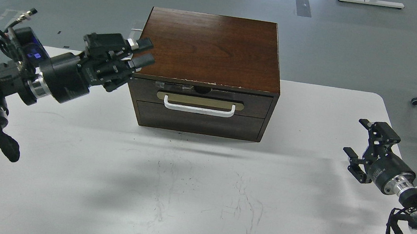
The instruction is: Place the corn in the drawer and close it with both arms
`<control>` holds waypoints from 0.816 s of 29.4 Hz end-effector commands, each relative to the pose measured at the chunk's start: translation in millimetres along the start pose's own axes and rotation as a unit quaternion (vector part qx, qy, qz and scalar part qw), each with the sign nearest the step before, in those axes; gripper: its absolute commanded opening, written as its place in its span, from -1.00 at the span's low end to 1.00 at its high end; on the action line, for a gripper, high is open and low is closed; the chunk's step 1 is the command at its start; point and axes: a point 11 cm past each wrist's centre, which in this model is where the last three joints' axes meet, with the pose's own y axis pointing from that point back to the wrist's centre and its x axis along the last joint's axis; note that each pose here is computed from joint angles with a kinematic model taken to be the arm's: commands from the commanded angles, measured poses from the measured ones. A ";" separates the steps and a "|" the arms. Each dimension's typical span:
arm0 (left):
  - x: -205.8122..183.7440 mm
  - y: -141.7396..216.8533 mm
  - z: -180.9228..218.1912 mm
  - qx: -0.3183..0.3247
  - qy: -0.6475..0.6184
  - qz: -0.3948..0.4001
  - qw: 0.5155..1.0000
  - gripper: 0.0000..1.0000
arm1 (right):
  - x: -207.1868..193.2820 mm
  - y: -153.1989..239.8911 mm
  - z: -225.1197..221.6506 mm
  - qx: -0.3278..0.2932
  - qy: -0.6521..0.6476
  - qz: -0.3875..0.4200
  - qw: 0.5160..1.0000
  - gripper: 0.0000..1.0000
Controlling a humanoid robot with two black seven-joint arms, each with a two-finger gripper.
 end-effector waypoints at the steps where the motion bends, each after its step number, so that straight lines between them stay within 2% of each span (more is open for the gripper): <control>1: 40.1 25.4 0.5 -0.024 0.055 0.093 0.994 1.00 | -2.0 -2.4 -1.5 0.003 -0.001 -0.001 1.000 0.97; 6: 66.2 60.3 -16.9 -0.029 0.082 0.167 0.982 1.00 | -5.1 -6.3 -8.5 0.016 -0.009 -0.003 1.000 0.98; 11: 59.7 82.8 -49.8 -0.008 0.112 0.191 0.975 1.00 | -10.8 -15.8 -23.0 0.046 -0.028 -0.002 0.999 0.98; 24: 55.8 87.4 -63.4 -0.007 0.124 0.200 0.972 1.00 | -25.6 -27.1 -31.4 0.068 -0.050 -0.012 0.996 1.00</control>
